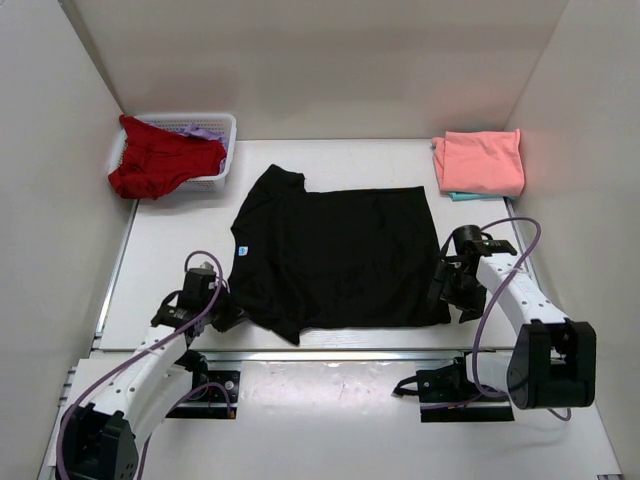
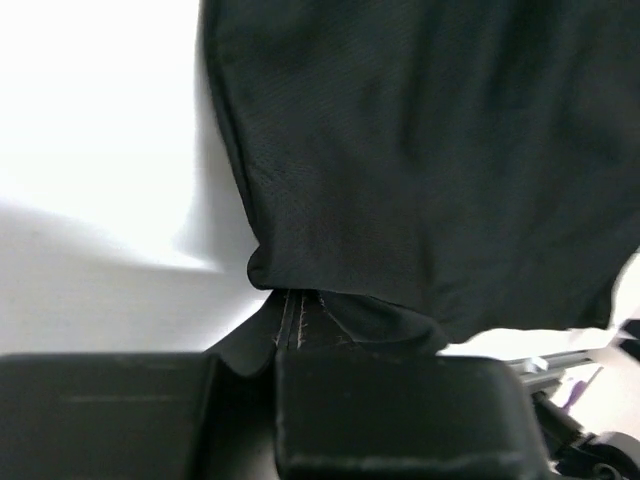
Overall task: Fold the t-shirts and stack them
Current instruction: Grap the side of the flattened tshirt closest away from the robot with both arms
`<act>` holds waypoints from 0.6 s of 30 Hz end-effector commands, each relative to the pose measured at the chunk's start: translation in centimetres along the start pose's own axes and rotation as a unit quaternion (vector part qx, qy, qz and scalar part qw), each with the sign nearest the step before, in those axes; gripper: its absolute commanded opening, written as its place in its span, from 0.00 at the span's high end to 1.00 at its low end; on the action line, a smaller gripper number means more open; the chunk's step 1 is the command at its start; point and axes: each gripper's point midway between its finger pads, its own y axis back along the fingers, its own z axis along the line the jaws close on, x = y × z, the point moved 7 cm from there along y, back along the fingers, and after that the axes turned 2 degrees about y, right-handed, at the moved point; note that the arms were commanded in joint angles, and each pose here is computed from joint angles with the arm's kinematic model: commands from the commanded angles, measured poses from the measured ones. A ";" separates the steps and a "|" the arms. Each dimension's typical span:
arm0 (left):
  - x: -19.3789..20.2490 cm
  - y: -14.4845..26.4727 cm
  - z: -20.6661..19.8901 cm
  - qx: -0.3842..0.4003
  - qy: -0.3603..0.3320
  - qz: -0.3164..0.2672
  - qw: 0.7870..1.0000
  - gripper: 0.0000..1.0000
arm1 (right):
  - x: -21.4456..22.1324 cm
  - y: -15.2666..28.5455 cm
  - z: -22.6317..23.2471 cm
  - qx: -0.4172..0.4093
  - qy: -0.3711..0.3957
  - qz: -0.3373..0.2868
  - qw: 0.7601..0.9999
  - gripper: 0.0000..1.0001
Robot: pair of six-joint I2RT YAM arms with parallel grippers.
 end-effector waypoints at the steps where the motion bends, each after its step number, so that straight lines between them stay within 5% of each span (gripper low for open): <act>1: -1.6 1.5 -2.2 0.034 -0.017 -0.016 0.999 1.00 | 0.0 -1.6 0.0 0.007 -0.022 0.012 1.000 0.32; 5: -1.1 2.3 -3.0 0.049 -0.020 0.001 0.999 1.00 | 0.1 -3.2 0.7 -0.001 -0.022 0.036 0.999 0.39; 7: -1.0 2.8 -3.1 0.048 -0.021 0.010 0.999 0.99 | 0.0 -3.5 0.9 -0.010 -0.024 0.044 0.999 0.88; 8: -1.2 3.1 -3.3 0.051 -0.016 0.010 0.999 0.99 | 0.1 -3.2 0.9 -0.013 -0.023 0.046 0.999 1.00; 18: 0.0 7.0 -3.9 0.033 -0.039 0.085 0.995 0.98 | 1.4 0.6 0.6 -0.054 -0.028 0.053 0.997 1.00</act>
